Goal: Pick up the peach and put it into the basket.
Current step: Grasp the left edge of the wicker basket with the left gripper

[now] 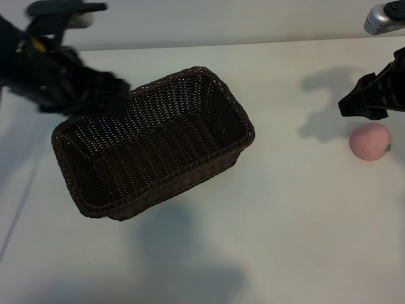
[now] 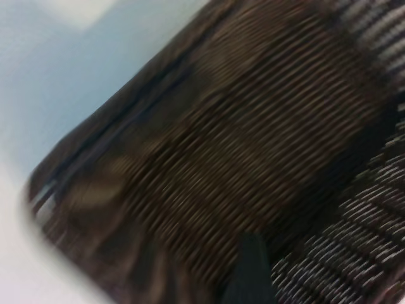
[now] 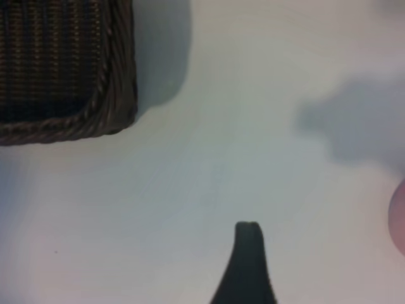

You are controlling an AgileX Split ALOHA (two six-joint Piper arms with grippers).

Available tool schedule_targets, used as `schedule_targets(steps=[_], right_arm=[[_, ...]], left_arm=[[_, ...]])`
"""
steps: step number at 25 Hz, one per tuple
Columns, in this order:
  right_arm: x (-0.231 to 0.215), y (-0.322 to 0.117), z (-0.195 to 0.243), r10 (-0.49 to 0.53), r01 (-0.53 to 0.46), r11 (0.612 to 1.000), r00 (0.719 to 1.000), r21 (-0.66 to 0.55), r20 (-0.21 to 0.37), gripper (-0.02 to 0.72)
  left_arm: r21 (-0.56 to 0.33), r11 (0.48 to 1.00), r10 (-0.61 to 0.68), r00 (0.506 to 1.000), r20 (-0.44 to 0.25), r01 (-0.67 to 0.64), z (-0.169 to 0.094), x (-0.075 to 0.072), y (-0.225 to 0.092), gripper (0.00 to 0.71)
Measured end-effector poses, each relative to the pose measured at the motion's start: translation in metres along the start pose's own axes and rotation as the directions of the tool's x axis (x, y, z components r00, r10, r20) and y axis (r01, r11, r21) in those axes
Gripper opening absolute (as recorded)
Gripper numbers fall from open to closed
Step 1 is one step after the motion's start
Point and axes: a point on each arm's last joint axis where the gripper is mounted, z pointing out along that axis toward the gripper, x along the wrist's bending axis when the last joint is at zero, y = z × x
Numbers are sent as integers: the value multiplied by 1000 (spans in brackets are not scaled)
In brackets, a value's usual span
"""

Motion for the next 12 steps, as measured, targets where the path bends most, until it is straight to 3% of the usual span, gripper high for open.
schedule_targets(steps=[2, 6, 12], right_arm=[[0, 0, 0, 3, -3, 1000, 1000, 0, 0, 584], [0, 0, 0, 4, -4, 1000, 1000, -1, 0, 584], [0, 0, 0, 5, -5, 1000, 1000, -1, 0, 584]], left_arm=[[20, 997, -74, 992, -105, 76, -11, 9, -7, 592], [-2, 979, -197, 953, -231, 202, -31, 19, -17, 592], [-9, 955, -288, 922, -259, 296, -19, 24, -25, 592]])
